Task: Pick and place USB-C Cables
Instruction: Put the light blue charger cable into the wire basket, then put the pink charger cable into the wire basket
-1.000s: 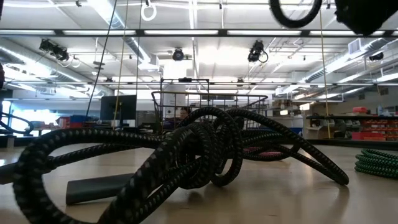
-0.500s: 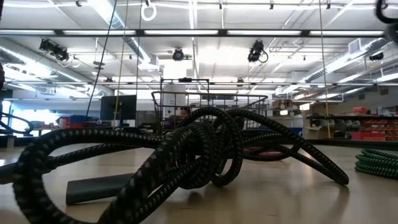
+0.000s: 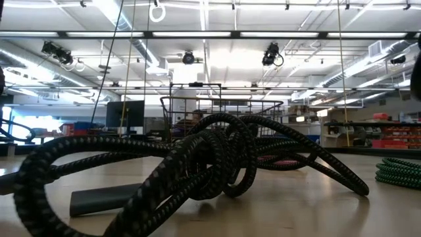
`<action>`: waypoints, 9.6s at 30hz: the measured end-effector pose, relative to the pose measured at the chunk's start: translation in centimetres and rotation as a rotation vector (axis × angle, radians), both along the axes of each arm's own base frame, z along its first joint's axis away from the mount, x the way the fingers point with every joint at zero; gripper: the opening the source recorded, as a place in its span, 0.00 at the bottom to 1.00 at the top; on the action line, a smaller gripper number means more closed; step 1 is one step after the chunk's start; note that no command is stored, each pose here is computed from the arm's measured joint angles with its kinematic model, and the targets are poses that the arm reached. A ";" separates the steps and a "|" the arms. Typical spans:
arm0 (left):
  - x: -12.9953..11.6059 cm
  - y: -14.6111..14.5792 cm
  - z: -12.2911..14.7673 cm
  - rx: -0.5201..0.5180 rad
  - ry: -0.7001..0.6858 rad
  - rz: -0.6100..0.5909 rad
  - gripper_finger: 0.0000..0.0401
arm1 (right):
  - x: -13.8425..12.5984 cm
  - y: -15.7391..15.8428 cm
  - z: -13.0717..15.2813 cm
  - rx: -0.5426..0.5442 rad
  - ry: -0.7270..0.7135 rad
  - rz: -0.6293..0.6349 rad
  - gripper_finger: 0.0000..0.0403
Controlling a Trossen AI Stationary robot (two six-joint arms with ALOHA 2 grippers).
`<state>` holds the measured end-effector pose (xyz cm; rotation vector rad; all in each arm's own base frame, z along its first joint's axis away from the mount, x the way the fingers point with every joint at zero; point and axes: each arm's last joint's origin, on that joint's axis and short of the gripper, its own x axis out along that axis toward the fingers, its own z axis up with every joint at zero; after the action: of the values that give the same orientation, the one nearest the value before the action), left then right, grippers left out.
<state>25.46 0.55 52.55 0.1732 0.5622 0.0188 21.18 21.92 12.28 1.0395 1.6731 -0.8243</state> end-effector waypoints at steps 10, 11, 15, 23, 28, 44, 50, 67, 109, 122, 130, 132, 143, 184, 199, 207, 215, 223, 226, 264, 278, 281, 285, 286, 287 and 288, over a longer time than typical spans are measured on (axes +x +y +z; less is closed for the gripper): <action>0.0 0.0 0.0 0.000 -0.001 0.000 0.47 | -0.2 -0.2 -0.6 -0.008 -0.031 0.033 0.77; 0.0 0.0 0.0 0.000 0.000 0.000 0.47 | -0.2 -0.2 -0.6 -0.005 -0.029 0.033 0.76; 0.0 0.0 0.0 0.000 -0.001 0.000 0.47 | -0.1 -0.2 -0.7 0.015 -0.031 0.028 0.66; 0.0 0.0 0.0 0.000 -0.001 0.000 0.47 | 0.5 -0.3 -0.8 0.056 -0.040 0.027 0.27; 0.0 0.0 0.0 0.000 0.000 0.001 0.47 | 0.7 -0.5 -0.8 0.093 -0.034 0.079 0.05; -0.2 0.0 -0.4 -0.002 0.045 0.001 0.47 | 1.6 -9.3 5.6 -0.192 -0.185 0.108 0.05; -0.4 0.0 -0.6 -0.032 0.073 0.021 0.47 | 1.4 -14.6 11.4 -0.371 -0.486 0.060 0.05; -0.6 0.0 -0.9 -0.087 0.108 0.060 0.47 | 1.2 -26.5 27.6 -0.785 -1.066 0.396 0.05; -0.9 0.0 -1.2 -0.192 0.140 0.140 0.47 | 14.3 -35.9 14.8 -0.350 -0.552 1.216 0.04; -0.9 0.0 -1.2 -0.198 0.139 0.144 0.47 | 15.2 -33.5 13.7 -0.316 -0.592 1.272 0.05; -0.9 0.0 -1.2 -0.206 0.138 0.150 0.47 | 14.7 -32.8 11.3 -0.265 -0.550 1.260 0.04; -0.9 0.0 -1.2 -0.217 0.137 0.158 0.47 | 14.5 -32.8 10.7 -0.258 -0.540 1.259 0.04; -0.9 0.0 -1.2 -0.219 0.137 0.160 0.47 | 14.2 -32.7 9.9 -0.261 -0.500 1.257 0.12; 2.0 -2.2 -9.7 -0.296 0.536 0.371 0.43 | -1.2 -30.8 40.8 -1.460 -0.569 0.670 0.22; 5.4 -9.1 -29.9 0.339 0.562 -0.493 0.41 | -3.8 -29.4 42.0 -1.425 -0.768 0.670 0.22; 6.2 -8.7 -30.8 0.583 0.436 -0.462 0.41 | -1.3 -30.3 40.4 -1.338 -0.708 0.703 0.22; 6.7 -6.7 -30.8 0.605 0.457 -0.438 0.41 | 1.0 -31.1 39.5 -1.306 -0.713 0.712 0.22; 7.0 -6.0 -31.4 0.617 0.463 -0.602 0.41 | 0.0 -30.6 41.8 -1.447 -0.867 0.646 0.22; 7.5 -5.6 -32.6 0.646 0.502 -0.651 0.41 | -1.0 -30.3 42.7 -1.485 -0.917 0.624 0.22; 8.6 -3.2 -36.0 0.634 0.512 -0.874 0.55 | -2.3 -29.7 43.3 -1.462 -1.005 0.590 0.22; 8.8 -2.7 -37.2 0.647 0.499 -0.863 0.54 | -2.3 -29.7 43.3 -1.463 -1.005 0.590 0.22; 9.1 -2.7 -38.5 0.637 0.529 -0.873 0.54 | -2.3 -29.7 43.3 -1.463 -1.006 0.590 0.22; 9.6 -2.9 -39.0 0.645 0.504 -0.867 0.54 | -2.3 -29.6 43.3 -1.462 -1.006 0.591 0.22; 9.7 -2.9 -39.0 0.647 0.500 -0.866 0.54 | -2.3 -29.6 43.3 -1.463 -1.006 0.591 0.22; 9.7 -2.9 -39.0 0.647 0.500 -0.866 0.54 | -2.3 -29.6 43.3 -1.462 -1.006 0.591 0.22; 9.7 -2.9 -39.0 0.649 0.499 -0.864 0.54 | -2.3 -29.6 43.3 -1.463 -1.006 0.591 0.22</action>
<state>35.13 -2.32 13.54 1.0629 0.9270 -0.7055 18.86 -7.73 55.55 -0.1602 0.1929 -0.6650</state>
